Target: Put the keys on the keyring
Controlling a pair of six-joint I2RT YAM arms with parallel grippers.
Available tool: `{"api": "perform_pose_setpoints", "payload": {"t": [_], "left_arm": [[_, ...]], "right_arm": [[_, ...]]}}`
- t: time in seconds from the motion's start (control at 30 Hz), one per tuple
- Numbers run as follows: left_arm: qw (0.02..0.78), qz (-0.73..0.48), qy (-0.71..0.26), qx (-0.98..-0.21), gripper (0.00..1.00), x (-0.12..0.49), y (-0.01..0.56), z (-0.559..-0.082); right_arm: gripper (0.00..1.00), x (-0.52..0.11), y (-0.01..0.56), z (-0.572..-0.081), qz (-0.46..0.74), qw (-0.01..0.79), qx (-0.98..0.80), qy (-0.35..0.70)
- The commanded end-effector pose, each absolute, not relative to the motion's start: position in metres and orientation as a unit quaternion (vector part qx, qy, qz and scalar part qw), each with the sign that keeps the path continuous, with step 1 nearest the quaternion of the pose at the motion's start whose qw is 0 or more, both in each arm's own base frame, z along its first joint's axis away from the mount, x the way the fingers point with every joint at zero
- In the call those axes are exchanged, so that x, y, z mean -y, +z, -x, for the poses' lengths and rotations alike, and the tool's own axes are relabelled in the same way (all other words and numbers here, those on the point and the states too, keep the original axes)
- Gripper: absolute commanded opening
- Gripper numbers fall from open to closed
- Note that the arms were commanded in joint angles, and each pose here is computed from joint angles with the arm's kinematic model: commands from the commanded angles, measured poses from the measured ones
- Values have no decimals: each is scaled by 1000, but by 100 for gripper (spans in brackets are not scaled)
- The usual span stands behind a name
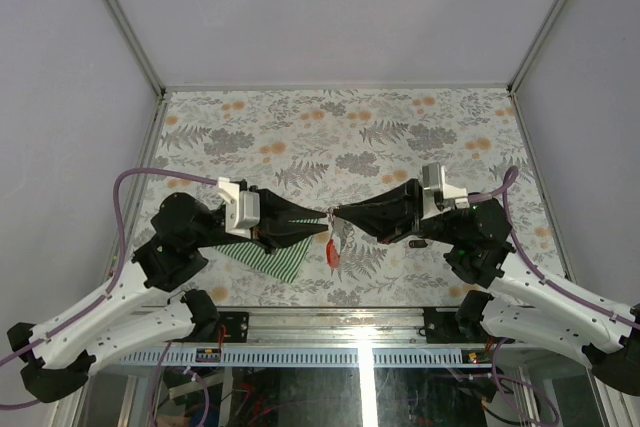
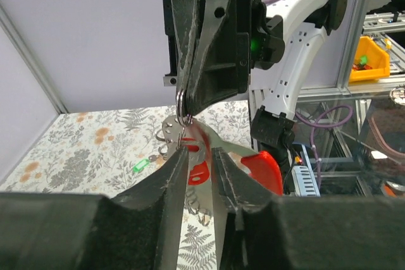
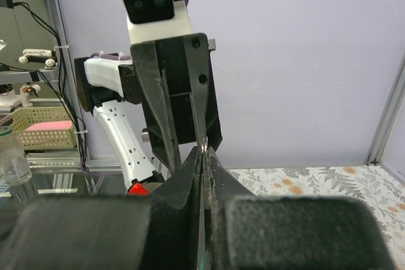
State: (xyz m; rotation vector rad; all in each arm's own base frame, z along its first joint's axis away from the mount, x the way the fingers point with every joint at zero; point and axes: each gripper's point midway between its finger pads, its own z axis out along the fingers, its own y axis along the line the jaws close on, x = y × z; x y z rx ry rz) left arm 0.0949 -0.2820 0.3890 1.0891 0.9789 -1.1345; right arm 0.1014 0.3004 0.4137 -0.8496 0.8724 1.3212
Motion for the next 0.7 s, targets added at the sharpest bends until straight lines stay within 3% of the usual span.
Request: {"api": "perform_pose_setpoints", "payload": {"t": [0.0,0.67], "left_arm": [[645,-430,-498,-389,24,272,421,-95],[645,-411,-517,-385,29,278,420,-98]], "right_arm": [[0,-290,445,-97,372,661,-336,559],[0,-290,450,-83,413,646,-318,557]]}}
